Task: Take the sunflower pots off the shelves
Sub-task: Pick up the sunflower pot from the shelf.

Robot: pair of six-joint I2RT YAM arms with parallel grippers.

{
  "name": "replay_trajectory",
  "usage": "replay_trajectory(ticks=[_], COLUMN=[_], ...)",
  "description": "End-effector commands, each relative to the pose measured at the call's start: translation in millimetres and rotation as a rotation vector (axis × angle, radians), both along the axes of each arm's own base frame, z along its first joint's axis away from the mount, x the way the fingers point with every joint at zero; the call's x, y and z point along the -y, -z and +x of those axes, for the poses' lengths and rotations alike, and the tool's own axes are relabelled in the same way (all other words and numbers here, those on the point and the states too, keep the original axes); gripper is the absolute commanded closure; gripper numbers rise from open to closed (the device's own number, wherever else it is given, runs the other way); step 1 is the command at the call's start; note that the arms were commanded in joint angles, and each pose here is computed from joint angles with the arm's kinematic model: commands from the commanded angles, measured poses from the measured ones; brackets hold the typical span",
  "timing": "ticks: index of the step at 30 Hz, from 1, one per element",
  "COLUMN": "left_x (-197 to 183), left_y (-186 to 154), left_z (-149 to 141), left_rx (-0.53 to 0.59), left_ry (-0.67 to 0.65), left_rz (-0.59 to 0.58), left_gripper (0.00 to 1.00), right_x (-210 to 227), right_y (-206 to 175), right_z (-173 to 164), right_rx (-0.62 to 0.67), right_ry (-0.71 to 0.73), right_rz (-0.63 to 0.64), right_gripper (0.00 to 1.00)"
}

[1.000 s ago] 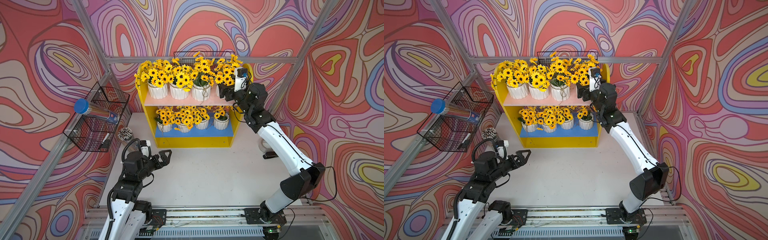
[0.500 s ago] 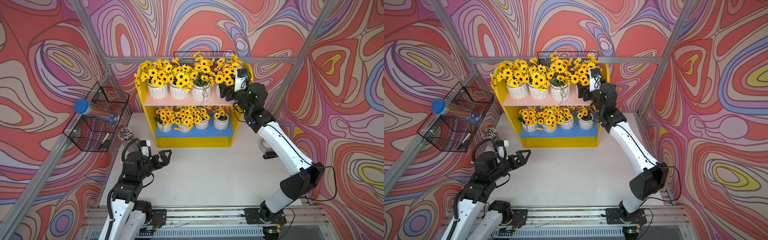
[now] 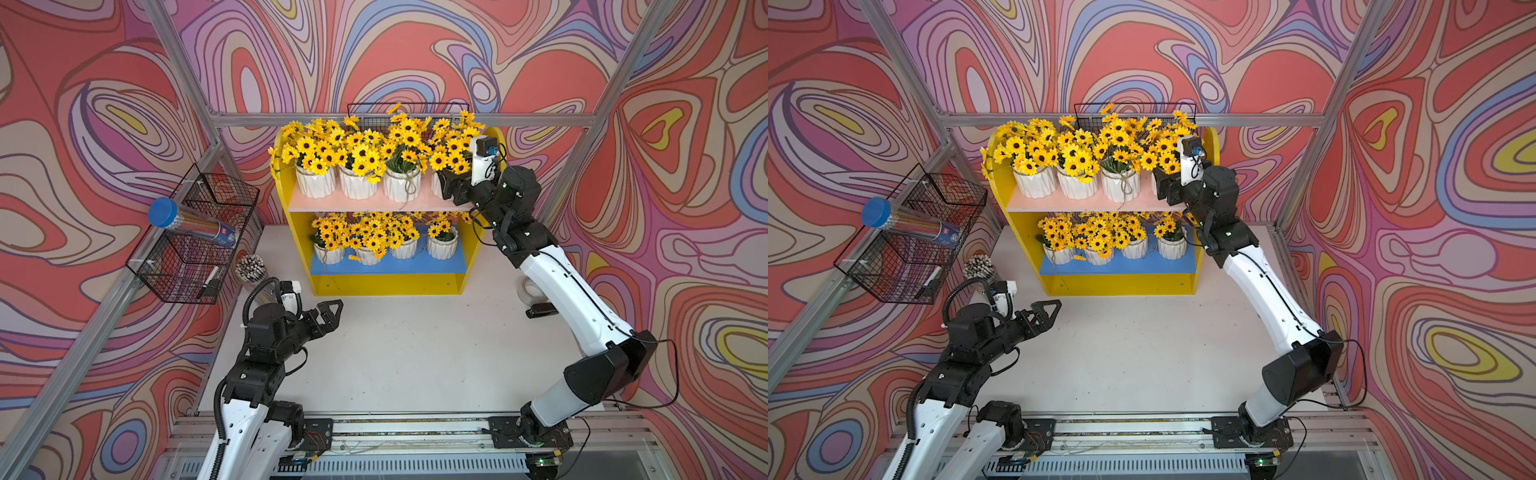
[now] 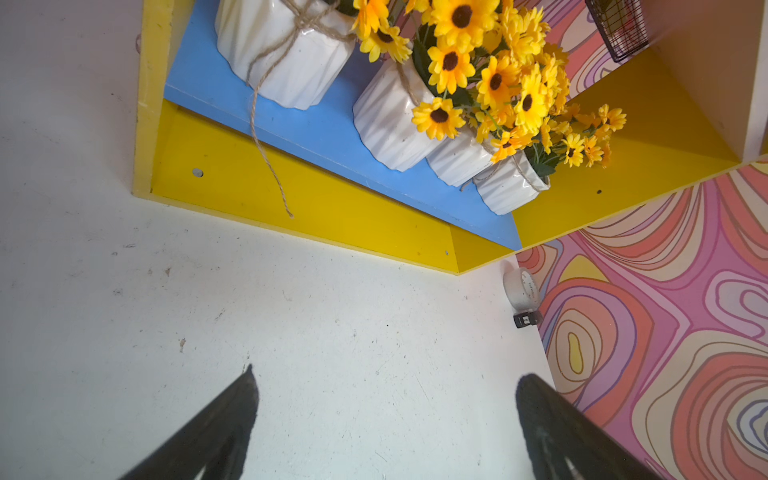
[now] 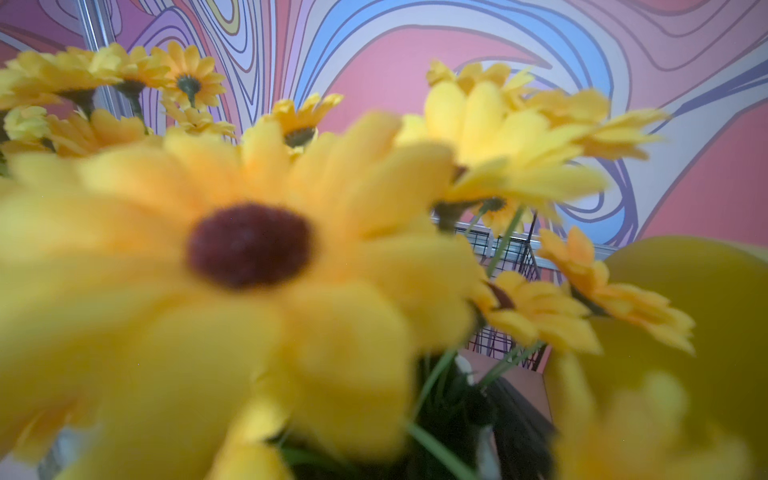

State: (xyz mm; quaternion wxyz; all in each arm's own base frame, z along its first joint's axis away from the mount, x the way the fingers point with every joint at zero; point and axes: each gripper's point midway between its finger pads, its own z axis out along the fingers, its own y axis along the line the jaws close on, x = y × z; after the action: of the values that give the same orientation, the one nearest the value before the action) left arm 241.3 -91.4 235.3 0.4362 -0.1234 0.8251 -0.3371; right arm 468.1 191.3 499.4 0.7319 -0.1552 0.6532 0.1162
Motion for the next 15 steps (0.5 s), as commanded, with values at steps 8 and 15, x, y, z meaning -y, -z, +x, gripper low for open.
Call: replay_trajectory(ticks=[8, 15], left_x=[-0.5, 0.4], left_y=[-20.5, -22.6], left_z=[-3.7, -3.8], left_rx=[0.050, 0.053], left_ry=[0.006, 0.013], left_rz=[0.013, 0.014], left_gripper=[0.02, 0.02], right_x=[18.5, 24.4], right_y=[-33.8, -51.5], right_z=[-16.0, -31.1], right_rx=[0.066, 0.106], right_ry=[0.035, 0.033], right_rz=[0.041, 0.056], right_gripper=[1.00, 1.00])
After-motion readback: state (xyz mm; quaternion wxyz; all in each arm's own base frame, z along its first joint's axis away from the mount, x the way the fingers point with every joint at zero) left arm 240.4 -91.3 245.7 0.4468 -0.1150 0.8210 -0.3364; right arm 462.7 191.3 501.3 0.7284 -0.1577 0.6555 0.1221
